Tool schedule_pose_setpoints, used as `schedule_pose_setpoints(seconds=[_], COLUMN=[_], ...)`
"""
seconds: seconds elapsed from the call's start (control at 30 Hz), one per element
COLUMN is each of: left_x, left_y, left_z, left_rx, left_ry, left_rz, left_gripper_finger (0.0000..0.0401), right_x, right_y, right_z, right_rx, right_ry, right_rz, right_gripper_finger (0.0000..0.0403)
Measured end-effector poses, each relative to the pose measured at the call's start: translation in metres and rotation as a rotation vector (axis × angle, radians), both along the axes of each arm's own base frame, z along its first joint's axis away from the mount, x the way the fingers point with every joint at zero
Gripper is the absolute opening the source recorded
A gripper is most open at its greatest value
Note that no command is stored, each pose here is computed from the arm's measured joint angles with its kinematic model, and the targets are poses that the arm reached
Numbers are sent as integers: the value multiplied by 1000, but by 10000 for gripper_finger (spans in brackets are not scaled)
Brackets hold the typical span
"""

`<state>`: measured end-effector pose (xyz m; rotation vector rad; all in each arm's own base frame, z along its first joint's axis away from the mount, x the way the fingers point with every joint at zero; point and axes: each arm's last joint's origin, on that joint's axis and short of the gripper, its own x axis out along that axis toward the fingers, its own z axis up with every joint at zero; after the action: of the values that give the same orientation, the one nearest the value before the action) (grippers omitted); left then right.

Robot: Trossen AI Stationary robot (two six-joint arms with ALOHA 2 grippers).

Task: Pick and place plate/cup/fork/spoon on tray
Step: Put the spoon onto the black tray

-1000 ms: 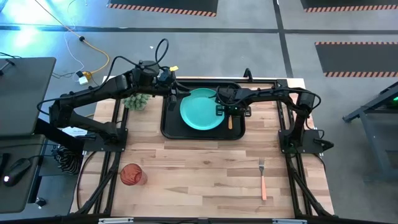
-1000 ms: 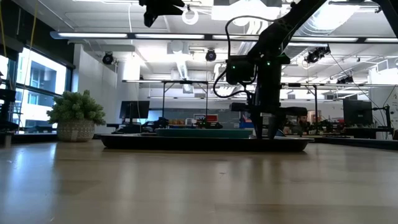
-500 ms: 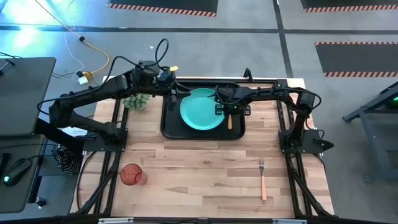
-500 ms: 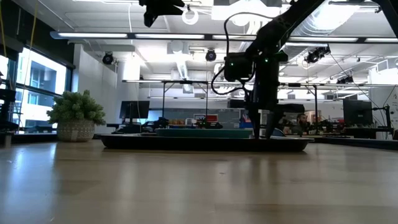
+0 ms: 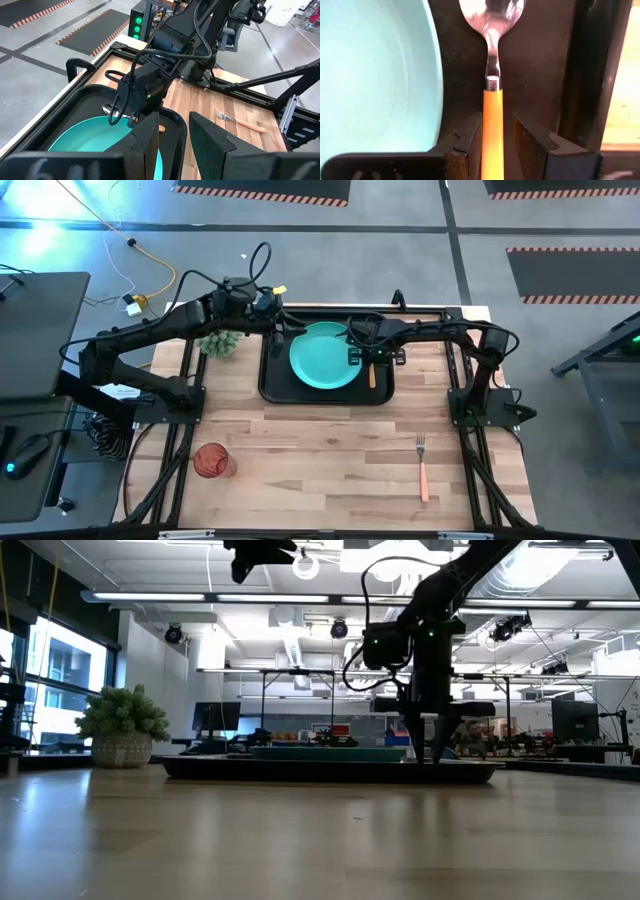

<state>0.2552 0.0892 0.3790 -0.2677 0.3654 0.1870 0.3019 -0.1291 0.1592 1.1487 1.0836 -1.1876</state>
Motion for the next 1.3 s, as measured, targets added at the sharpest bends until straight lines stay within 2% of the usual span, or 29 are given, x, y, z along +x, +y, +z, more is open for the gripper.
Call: schedule_pose_setpoints(seconds=[0.7, 1.3], left_x=[0, 0], left_y=[0, 0], left_z=[0, 0], left_rx=[0, 0], left_ry=[0, -1], left_rz=[0, 0], left_gripper_finger=[99, 99], right_x=[3, 6], right_y=[0, 2], right_z=[-1, -8], right_rx=[-38, 7], right_ry=[-6, -22], right_rz=[2, 14], right_gripper_finger=[99, 99])
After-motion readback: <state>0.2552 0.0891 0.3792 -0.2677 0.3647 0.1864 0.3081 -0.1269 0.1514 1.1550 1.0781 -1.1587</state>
